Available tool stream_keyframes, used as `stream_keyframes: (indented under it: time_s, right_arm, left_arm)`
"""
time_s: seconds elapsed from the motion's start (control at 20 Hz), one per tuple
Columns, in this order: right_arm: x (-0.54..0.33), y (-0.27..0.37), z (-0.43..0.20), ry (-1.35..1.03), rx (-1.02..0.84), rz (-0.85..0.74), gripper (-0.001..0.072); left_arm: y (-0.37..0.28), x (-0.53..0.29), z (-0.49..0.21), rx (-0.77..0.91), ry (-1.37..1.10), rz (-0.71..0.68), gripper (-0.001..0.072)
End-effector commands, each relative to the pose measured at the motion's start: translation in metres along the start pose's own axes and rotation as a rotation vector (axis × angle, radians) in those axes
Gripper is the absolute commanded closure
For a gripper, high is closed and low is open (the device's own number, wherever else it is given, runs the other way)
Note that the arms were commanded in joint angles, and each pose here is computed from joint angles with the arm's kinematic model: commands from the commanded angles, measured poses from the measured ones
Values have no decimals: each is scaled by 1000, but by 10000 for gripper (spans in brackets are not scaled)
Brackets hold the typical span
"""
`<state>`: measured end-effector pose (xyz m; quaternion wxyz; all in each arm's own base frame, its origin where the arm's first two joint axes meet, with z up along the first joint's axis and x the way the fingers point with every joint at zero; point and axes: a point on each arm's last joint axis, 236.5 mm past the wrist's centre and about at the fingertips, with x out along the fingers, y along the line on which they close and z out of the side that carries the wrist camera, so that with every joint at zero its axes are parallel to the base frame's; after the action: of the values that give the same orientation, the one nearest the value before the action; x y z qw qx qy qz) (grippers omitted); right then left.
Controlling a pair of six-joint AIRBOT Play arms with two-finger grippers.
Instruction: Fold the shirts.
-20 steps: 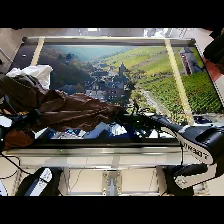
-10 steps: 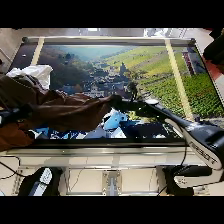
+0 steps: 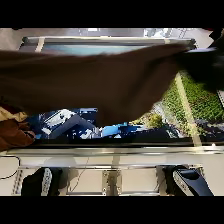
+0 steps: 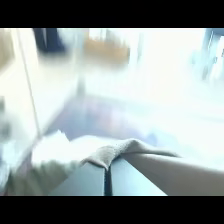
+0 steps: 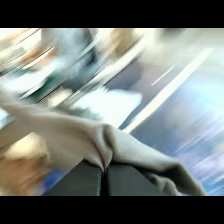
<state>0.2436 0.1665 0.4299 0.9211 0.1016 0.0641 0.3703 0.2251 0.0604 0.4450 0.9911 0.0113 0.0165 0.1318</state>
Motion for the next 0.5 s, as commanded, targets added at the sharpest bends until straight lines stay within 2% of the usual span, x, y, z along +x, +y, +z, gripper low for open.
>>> stream_keyframes:
  time_s: [0.0,0.15,0.25,0.45]
  right_arm:
    - [-93,23,82,-206,-268,-279,709]
    - [-80,-29,73,-92,-266,-418,709]
    - [-43,-88,33,114,-200,-470,708]
    - [56,-208,-54,398,-16,-476,707]
  left_arm:
    - [-52,-49,62,7,-169,-191,700]
    - [-92,-11,27,-60,8,-413,700]
    - [-87,39,-15,-95,183,-431,701]
    - [-92,145,-130,-171,542,-484,700]
